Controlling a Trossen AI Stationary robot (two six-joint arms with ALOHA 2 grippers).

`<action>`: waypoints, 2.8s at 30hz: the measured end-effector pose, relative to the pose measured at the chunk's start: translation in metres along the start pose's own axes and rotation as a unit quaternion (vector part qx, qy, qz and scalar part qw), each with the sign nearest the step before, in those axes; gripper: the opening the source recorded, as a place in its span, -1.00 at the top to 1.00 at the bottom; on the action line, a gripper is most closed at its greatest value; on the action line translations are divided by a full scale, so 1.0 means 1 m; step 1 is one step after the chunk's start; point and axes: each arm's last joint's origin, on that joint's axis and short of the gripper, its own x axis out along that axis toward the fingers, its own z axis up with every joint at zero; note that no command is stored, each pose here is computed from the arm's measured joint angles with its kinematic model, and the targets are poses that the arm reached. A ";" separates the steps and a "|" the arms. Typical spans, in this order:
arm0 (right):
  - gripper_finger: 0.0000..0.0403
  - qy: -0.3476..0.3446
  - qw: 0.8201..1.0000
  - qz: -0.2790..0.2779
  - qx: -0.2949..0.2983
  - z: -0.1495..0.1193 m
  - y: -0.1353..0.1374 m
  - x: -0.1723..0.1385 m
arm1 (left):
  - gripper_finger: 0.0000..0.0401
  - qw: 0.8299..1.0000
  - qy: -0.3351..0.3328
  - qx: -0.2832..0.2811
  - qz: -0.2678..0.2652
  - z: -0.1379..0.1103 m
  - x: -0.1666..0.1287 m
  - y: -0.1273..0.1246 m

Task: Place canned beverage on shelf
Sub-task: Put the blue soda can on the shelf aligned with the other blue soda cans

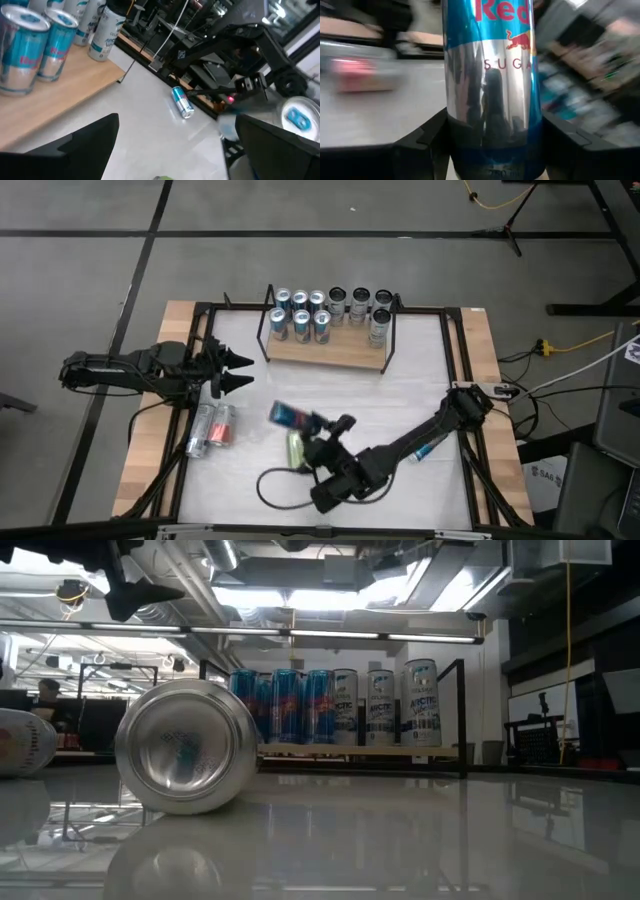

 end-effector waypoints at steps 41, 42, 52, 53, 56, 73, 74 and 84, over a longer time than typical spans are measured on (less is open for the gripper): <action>-0.12 0.060 0.973 -0.113 -0.192 0.014 -0.050 0.110 | -0.97 0.996 -0.085 -0.032 0.005 0.010 0.042 -0.011; -0.12 0.059 0.973 -0.113 -0.191 0.014 -0.049 0.110 | -0.97 0.996 -0.082 -0.032 0.006 0.009 0.043 -0.010; -0.12 0.059 0.973 -0.113 -0.192 0.014 -0.050 0.110 | -0.96 0.996 -0.082 -0.033 0.008 0.007 0.055 -0.011; -0.12 0.059 0.973 -0.113 -0.191 0.014 -0.050 0.110 | -0.94 0.996 -0.080 -0.032 0.010 0.006 0.056 -0.010; -0.12 0.059 0.973 -0.113 -0.192 0.014 -0.049 0.110 | -0.87 0.996 -0.077 -0.032 0.012 0.005 0.057 -0.010; -0.12 0.063 0.968 -0.111 -0.217 0.014 -0.049 0.110 | -0.49 0.987 -0.096 -0.128 0.019 0.007 0.057 -0.009; -0.12 0.063 0.966 -0.112 -0.223 0.014 -0.049 0.110 | -0.49 0.986 -0.097 -0.138 0.018 0.007 0.057 -0.009; -0.12 0.065 0.955 -0.135 -0.257 0.014 -0.051 0.110 | -0.49 0.981 -0.097 -0.165 0.016 0.006 0.057 -0.009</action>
